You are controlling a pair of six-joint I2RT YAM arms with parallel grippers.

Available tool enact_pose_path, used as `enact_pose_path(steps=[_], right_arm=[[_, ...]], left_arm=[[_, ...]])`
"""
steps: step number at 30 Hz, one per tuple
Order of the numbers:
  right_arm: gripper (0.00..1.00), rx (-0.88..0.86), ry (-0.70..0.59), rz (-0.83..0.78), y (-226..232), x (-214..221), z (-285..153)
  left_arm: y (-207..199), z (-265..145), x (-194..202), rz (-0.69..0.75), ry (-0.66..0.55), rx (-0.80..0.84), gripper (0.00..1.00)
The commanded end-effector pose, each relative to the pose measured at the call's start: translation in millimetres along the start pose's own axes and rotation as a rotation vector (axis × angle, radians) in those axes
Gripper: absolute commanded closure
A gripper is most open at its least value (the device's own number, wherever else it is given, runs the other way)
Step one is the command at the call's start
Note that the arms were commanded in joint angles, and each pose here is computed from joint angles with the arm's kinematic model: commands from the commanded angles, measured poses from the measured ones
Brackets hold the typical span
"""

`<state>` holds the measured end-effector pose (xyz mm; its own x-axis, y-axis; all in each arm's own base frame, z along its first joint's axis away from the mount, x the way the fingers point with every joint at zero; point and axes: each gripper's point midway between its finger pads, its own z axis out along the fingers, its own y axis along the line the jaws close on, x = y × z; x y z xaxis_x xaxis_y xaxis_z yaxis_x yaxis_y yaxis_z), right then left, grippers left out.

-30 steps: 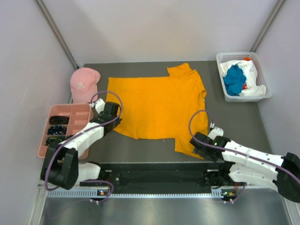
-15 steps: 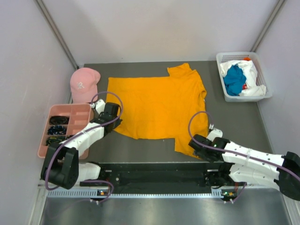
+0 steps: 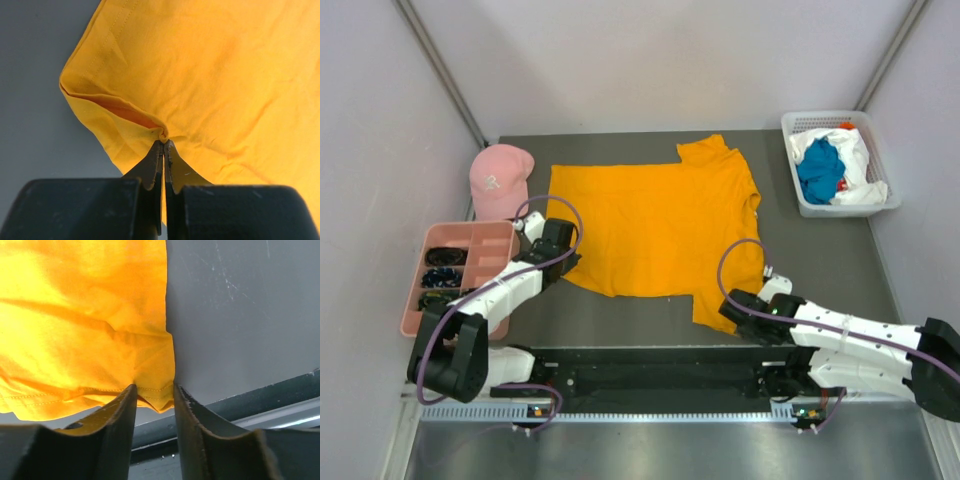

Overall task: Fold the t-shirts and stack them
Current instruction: Grap the side of the flattened tshirt closest away from the robot with both arms

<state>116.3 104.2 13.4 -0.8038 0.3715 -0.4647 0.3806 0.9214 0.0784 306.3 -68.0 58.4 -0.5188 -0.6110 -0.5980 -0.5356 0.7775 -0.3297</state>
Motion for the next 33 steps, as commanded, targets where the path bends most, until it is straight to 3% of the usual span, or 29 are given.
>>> enact_pose_path(steps=[1, 8, 15, 19, 27, 33], right_arm=[[0.67, -0.008, 0.042, 0.011, 3.3, 11.8, 2.0], [0.77, -0.008, 0.041, 0.006, 2.9, 12.1, 2.2], [0.81, -0.008, 0.037, 0.008, 3.2, 11.2, 2.1], [0.99, -0.014, 0.032, 0.005, 5.3, 9.3, 1.2], [1.0, -0.007, -0.02, -0.016, 11.3, -8.1, -9.6], [1.0, -0.015, -0.144, -0.01, 21.5, -49.8, -41.8]], left_arm=[[-5.8, 2.4, -4.4, 0.004, -0.018, 0.02, 1.0], [-4.6, 4.5, -0.1, 0.001, -0.004, 0.017, 1.0], [-5.7, 5.5, 0.6, 0.002, 0.0, 0.019, 1.0], [-3.7, 5.0, 0.3, 0.008, -0.002, 0.012, 1.0], [1.6, -2.6, -5.9, 0.012, -0.026, -0.002, 1.0], [9.0, -20.3, -23.1, 0.032, -0.085, -0.023, 1.0]])
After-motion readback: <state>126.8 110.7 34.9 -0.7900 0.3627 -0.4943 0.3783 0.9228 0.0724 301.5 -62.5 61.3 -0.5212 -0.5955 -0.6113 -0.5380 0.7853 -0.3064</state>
